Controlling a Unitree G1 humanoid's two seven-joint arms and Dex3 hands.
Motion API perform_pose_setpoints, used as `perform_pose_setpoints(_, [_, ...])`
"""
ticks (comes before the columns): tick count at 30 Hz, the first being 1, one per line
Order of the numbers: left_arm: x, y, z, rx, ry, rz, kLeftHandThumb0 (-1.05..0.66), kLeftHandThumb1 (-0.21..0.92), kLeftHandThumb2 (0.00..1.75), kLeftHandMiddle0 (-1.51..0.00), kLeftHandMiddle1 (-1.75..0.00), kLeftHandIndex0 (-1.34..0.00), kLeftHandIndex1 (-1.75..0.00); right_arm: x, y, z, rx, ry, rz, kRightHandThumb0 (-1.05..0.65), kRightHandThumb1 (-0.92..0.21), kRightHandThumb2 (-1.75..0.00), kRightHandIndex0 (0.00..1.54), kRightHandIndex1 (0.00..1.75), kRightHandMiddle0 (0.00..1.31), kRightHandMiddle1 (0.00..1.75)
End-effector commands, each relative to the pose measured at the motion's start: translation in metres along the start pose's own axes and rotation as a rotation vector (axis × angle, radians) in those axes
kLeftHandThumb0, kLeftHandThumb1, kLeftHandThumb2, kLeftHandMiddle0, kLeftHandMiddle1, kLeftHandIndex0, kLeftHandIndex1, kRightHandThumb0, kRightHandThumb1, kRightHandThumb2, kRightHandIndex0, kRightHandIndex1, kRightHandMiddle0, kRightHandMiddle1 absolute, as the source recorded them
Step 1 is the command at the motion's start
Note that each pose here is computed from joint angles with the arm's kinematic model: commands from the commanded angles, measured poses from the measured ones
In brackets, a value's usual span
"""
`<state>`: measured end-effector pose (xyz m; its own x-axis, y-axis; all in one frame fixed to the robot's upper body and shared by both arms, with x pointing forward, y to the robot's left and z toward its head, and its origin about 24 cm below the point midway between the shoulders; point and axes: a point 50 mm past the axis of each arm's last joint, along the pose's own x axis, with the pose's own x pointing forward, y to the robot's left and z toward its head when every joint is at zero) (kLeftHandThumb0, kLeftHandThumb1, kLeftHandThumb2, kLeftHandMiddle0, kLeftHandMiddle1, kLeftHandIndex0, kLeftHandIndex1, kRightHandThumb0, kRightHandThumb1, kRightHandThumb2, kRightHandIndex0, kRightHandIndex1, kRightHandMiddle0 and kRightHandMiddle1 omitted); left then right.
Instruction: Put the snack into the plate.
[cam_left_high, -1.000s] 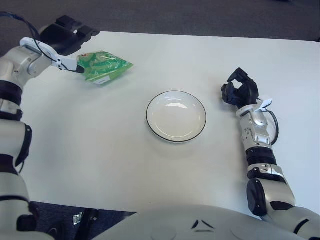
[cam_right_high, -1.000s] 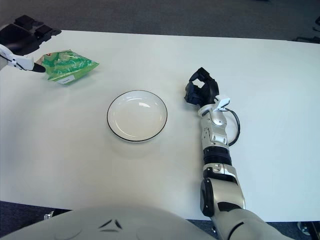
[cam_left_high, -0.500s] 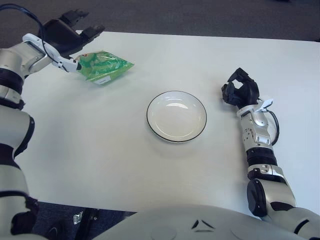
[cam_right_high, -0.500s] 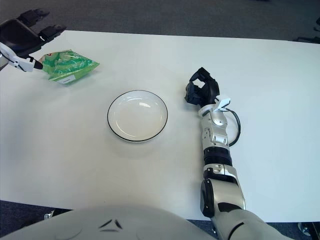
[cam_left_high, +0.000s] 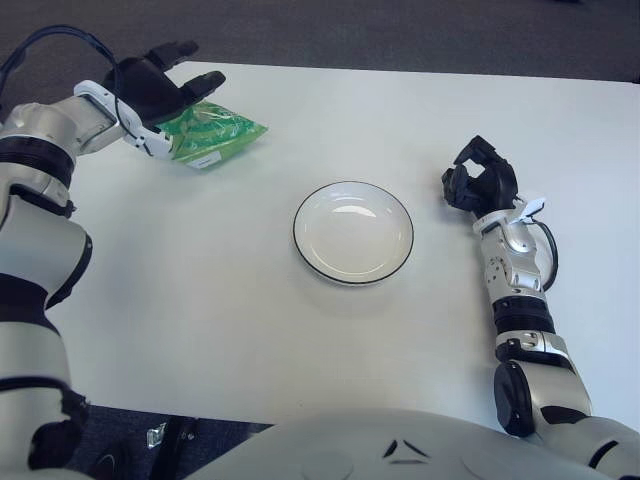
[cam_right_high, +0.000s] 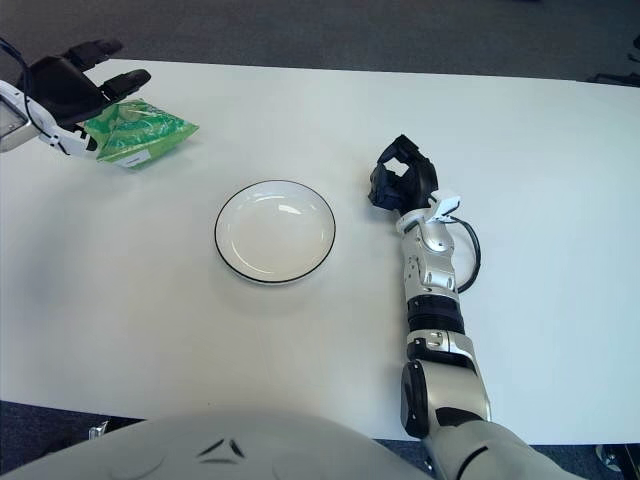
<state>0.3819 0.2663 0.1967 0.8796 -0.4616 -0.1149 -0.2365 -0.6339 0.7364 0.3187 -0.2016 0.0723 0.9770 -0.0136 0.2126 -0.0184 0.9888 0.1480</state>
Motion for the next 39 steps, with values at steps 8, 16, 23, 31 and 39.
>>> perform_pose_setpoints(8, [0.02, -0.001, 0.021, 0.051, -0.05, -0.028, -0.94, 0.74, 0.33, 0.0, 0.0, 0.0, 0.0, -0.027, -0.001, -0.033, 0.042, 0.128, -0.04, -0.49, -0.3, -1.34, 1.29, 1.75, 0.63, 1.75])
perform_pose_setpoints(16, [0.024, -0.002, 0.035, 0.006, -0.116, -0.028, -0.77, 0.53, 0.65, -0.01, 0.0, 0.0, -0.15, -0.028, 0.0, -0.031, 0.042, 0.126, -0.038, -0.49, -0.3, -1.34, 1.29, 1.75, 0.63, 1.75])
perform_pose_setpoints(23, [0.028, -0.006, 0.048, -0.039, -0.162, -0.056, -0.58, 0.36, 0.87, -0.08, -0.02, 0.0, -0.17, -0.03, 0.001, -0.03, 0.046, 0.121, -0.035, -0.49, -0.3, -1.34, 1.29, 1.75, 0.63, 1.75])
perform_pose_setpoints(31, [0.031, -0.01, 0.057, -0.064, -0.174, -0.107, -0.51, 0.3, 0.94, -0.14, -0.04, 0.0, -0.16, -0.034, 0.002, -0.029, 0.051, 0.118, -0.031, -0.49, -0.3, -1.34, 1.28, 1.75, 0.63, 1.75])
perform_pose_setpoints(39, [0.035, -0.026, 0.067, -0.155, -0.078, -0.234, -0.47, 0.28, 0.97, -0.15, -0.03, 0.0, -0.13, -0.038, 0.004, -0.027, 0.06, 0.126, -0.018, -0.49, -0.31, -1.33, 1.28, 1.75, 0.62, 1.75])
